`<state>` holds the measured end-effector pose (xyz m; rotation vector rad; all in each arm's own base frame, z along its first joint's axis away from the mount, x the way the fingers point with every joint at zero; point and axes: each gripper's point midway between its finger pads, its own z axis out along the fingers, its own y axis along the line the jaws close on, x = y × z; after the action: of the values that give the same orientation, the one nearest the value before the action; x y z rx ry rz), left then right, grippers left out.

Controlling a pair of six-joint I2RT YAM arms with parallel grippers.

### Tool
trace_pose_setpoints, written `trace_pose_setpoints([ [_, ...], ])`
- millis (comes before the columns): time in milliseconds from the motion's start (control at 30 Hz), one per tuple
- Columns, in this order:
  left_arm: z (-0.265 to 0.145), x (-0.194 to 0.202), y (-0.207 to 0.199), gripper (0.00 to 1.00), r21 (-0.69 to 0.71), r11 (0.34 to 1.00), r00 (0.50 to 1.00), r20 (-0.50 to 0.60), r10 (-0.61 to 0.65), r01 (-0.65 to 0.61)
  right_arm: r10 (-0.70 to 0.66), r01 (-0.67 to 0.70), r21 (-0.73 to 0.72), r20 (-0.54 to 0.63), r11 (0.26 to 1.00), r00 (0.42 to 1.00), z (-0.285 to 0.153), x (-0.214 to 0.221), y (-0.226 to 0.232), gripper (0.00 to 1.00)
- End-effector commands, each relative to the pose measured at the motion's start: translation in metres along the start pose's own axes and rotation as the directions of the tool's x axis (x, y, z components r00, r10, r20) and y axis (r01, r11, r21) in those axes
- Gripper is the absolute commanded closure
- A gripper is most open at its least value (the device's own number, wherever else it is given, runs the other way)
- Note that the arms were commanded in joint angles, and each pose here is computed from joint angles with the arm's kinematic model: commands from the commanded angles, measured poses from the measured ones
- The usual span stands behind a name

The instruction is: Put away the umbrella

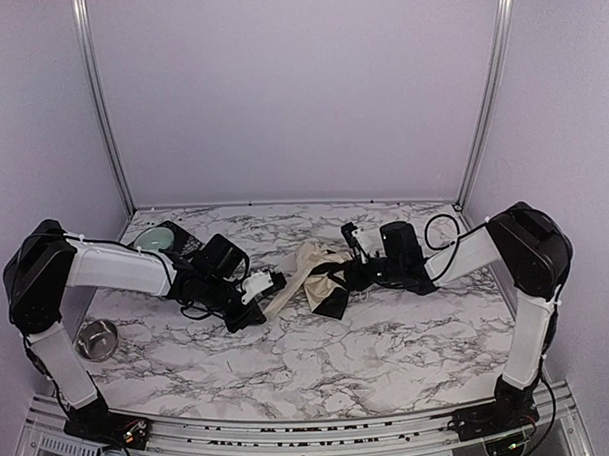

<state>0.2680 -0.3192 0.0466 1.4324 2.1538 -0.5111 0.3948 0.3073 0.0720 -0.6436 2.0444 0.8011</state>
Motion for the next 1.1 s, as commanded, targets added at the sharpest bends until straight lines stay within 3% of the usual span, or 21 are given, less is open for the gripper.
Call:
trace_pose_setpoints([
  [0,0.009,0.034,-0.011,1.00,0.073,0.994,0.976,-0.208,-0.063,0.080,-0.034,0.044,0.084,-0.119,0.995,0.992,-0.016,0.014,-0.013,0.47],
  [133,0.015,0.046,-0.003,1.00,0.060,0.994,0.946,-0.317,-0.071,0.094,-0.081,0.098,0.096,-0.165,0.991,0.983,-0.032,0.012,-0.010,0.31],
  [167,0.018,0.048,-0.002,1.00,0.061,0.994,0.940,-0.333,-0.070,0.095,-0.094,0.112,0.101,-0.170,0.988,0.981,-0.036,0.010,-0.010,0.15],
  [200,0.020,0.050,-0.002,1.00,0.070,0.992,0.936,-0.346,-0.071,0.102,-0.112,0.131,0.104,-0.173,0.986,0.979,-0.039,0.008,-0.009,0.06],
  [267,0.022,0.051,-0.003,1.00,0.083,0.990,0.931,-0.358,-0.075,0.112,-0.143,0.163,0.099,-0.183,0.982,0.973,-0.044,0.006,-0.005,0.01],
  [467,0.020,0.052,-0.003,1.00,0.086,0.990,0.932,-0.355,-0.075,0.113,-0.306,0.321,0.030,-0.231,0.947,0.924,-0.045,-0.003,0.027,0.00],
  [567,0.019,0.053,-0.003,1.00,0.081,0.990,0.930,-0.357,-0.083,0.120,-0.390,0.400,0.010,-0.198,0.917,0.899,-0.048,-0.022,0.047,0.00],
  [733,0.020,0.054,-0.004,1.00,0.082,0.989,0.929,-0.360,-0.085,0.123,-0.404,0.433,0.098,-0.224,0.896,0.887,-0.042,-0.031,0.037,0.00],
  [1067,0.018,0.052,-0.004,1.00,0.085,0.989,0.932,-0.353,-0.082,0.119,-0.376,0.423,0.061,-0.361,0.904,0.853,-0.010,0.004,0.046,0.00],
])
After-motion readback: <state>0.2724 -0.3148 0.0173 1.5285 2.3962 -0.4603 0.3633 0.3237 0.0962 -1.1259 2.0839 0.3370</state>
